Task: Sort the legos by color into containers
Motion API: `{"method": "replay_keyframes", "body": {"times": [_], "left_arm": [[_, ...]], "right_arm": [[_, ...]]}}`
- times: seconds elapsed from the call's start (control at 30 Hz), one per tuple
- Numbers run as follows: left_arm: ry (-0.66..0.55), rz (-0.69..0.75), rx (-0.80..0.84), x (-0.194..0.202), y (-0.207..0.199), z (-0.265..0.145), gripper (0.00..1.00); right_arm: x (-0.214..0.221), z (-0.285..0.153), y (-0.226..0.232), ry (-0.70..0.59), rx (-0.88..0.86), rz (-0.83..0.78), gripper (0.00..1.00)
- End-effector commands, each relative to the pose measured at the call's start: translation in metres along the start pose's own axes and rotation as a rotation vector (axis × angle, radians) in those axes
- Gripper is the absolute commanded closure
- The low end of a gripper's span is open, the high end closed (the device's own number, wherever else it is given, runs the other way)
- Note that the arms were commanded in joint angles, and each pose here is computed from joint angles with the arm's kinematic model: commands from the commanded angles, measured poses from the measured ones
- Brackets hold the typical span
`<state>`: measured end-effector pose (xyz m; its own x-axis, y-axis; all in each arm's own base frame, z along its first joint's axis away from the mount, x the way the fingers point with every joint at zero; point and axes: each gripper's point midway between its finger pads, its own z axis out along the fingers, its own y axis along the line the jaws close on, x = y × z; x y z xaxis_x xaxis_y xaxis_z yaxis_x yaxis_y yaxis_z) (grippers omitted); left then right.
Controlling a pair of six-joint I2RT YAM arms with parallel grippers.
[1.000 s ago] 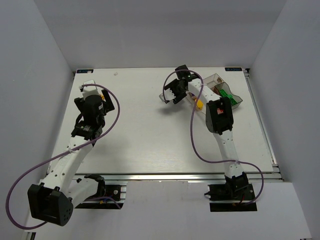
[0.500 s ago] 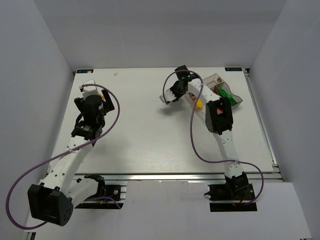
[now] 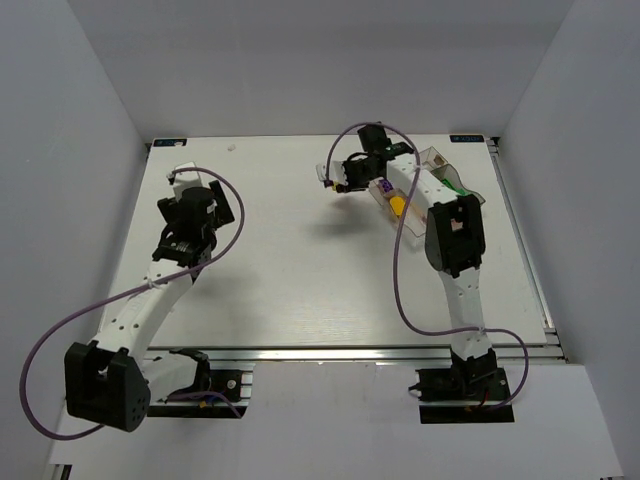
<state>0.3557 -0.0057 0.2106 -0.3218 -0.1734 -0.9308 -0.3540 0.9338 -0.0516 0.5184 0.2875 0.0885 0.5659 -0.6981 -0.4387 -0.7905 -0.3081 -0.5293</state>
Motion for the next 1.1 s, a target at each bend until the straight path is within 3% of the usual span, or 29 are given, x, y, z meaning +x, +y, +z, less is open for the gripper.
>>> {"method": "replay_keyframes", "body": {"times": [0.0,0.13,0.17,0.3,0.33,0.47,0.67,0.93,1.07], "left_arm": [[0.044,-0.071,-0.033,0.007,0.0,0.009,0.02],[0.151,-0.137,-0.142,0.024,0.008,0.035,0.02],[0.179,-0.189,-0.177,0.02,0.009,0.04,0.02],[0.326,-0.256,-0.297,0.043,0.015,0.064,0.02],[0.379,-0.254,-0.334,0.056,0.02,0.071,0.02],[0.38,-0.277,-0.318,0.05,0.013,0.082,0.02],[0.413,-0.283,-0.349,0.052,0.014,0.108,0.02],[0.452,-0.301,-0.343,0.06,0.016,0.13,0.02],[0.47,-0.31,-0.349,0.06,0.019,0.139,0.02]], "right_arm": [[-0.073,-0.063,-0.043,-0.208,0.166,0.215,1.0],[-0.088,-0.105,-0.06,-0.239,0.278,0.564,1.0],[-0.084,-0.117,-0.062,-0.205,0.322,0.703,1.0],[-0.042,-0.144,-0.051,-0.025,0.494,0.987,1.0],[-0.033,-0.162,-0.053,0.03,0.585,1.014,1.0],[0.001,-0.178,-0.02,0.162,0.648,1.08,1.0],[0.045,-0.174,0.044,0.326,0.541,1.194,1.0],[0.07,-0.15,0.09,0.456,0.375,1.249,0.99],[0.076,-0.135,0.106,0.476,0.299,1.265,0.77]]}}
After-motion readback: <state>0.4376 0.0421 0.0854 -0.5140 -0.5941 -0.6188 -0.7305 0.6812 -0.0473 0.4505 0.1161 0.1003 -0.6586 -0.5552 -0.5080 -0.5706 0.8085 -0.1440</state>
